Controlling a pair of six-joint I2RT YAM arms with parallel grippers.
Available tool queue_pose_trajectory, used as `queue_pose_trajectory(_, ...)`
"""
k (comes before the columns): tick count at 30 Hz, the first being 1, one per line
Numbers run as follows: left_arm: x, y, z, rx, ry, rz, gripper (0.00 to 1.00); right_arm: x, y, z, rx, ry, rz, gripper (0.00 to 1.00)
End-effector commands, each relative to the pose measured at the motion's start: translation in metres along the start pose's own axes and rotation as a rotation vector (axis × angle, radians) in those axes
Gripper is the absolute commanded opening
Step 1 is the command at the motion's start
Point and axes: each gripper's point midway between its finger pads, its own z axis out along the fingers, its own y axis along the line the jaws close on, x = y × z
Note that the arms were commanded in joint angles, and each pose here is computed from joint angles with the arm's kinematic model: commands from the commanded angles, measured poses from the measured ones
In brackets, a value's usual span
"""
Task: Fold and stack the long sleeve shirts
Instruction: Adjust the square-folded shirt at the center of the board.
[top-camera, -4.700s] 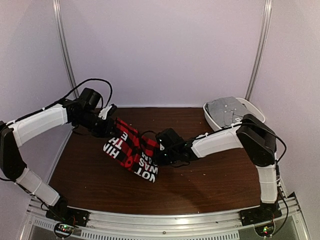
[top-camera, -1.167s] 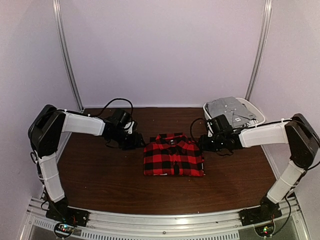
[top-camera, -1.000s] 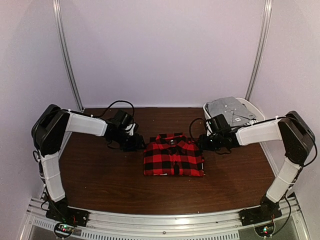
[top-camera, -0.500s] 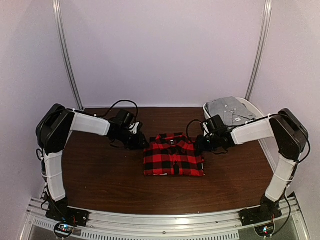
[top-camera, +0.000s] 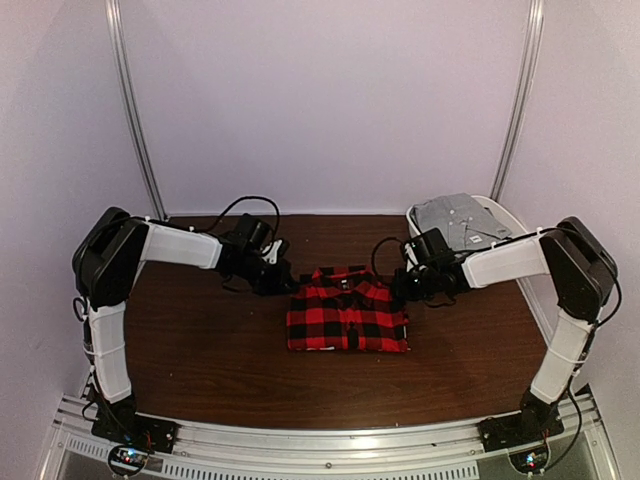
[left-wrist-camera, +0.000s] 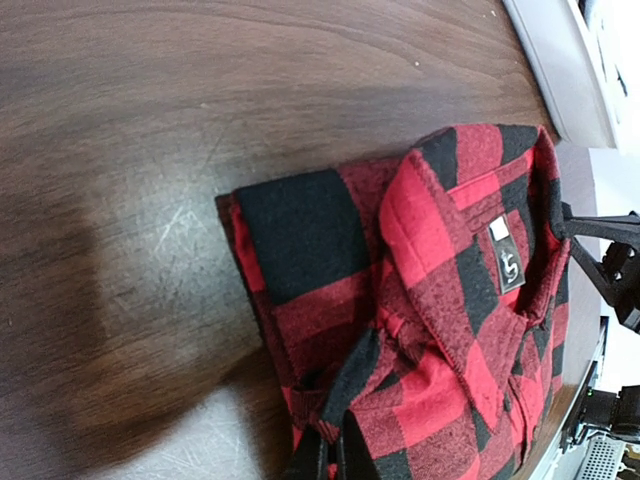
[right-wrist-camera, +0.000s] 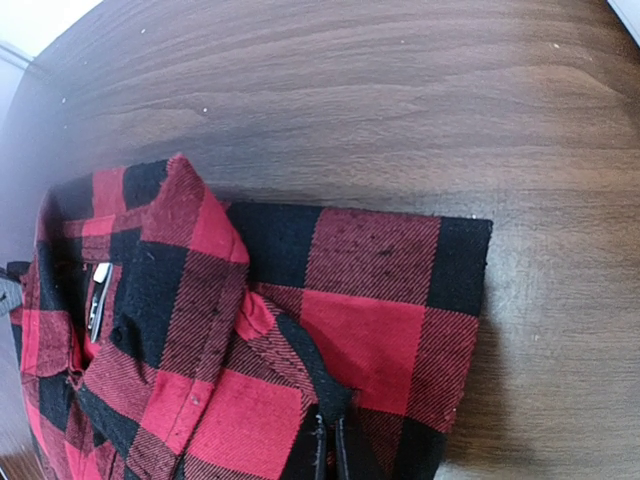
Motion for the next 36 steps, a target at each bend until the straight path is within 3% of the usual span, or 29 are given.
queue_pose_trajectory(1, -0.017, -0.024, -0.003, 0.051, -0.04, 0.073, 0.01, -0.019, 0.011, -0.016, -0.028, -0.061, -0.008, 0.0)
queue_pose_trajectory(15, -0.033, -0.062, -0.009, 0.115, -0.072, 0.161, 0.0, -0.023, 0.0, -0.051, 0.035, -0.123, 0.004, 0.0)
queue_pose_trajectory(28, -0.039, -0.016, 0.034, 0.024, -0.033, 0.098, 0.0, 0.001, -0.036, -0.016, 0.132, -0.044, 0.035, 0.01)
queue_pose_trajectory(32, -0.046, -0.005, 0.033, -0.033, -0.041, 0.084, 0.03, 0.004, -0.039, -0.012, 0.152, -0.024, 0.025, 0.09)
queue_pose_trajectory(36, -0.05, -0.001, 0.021, -0.086, -0.064, 0.085, 0.04, -0.002, -0.042, -0.021, 0.189, -0.037, -0.001, 0.24)
